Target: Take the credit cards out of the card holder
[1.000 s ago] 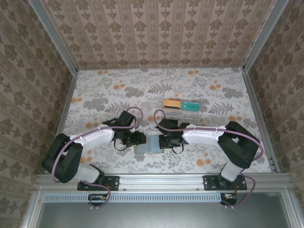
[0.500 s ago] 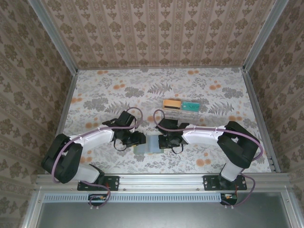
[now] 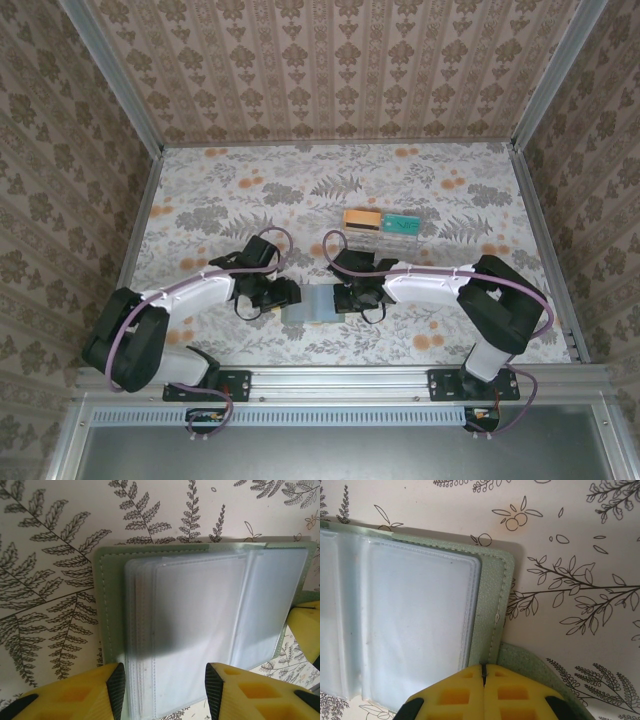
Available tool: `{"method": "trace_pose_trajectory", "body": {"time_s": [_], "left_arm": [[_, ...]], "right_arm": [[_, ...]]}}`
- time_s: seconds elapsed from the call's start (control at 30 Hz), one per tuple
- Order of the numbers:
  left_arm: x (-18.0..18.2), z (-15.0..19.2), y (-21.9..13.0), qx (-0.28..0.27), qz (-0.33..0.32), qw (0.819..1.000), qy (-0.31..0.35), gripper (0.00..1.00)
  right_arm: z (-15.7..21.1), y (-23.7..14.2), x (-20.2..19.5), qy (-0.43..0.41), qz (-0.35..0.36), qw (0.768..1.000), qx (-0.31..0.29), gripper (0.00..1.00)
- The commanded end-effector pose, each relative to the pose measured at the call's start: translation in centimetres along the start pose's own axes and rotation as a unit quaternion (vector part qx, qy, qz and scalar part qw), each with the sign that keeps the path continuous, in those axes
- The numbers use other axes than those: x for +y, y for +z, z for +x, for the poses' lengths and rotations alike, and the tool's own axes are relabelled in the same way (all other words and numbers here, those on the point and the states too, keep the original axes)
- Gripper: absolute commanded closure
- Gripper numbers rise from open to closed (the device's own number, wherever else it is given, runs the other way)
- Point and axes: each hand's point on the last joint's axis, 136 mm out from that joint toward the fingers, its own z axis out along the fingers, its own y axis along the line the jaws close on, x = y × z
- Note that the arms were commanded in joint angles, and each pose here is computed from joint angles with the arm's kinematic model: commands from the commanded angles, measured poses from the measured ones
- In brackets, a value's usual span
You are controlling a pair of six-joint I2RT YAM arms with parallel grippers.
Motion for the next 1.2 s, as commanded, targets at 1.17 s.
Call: {"method": "trace_pose_trajectory", "body": {"time_s": [1.17], "left_arm": [[-3.5,0.0,0.6,0.015,0.083,0.996,0.021,0.45]], "right_arm": [[1.6,1.1,-0.3,0.004,0.012,0.999,0.031,1.00]]}}
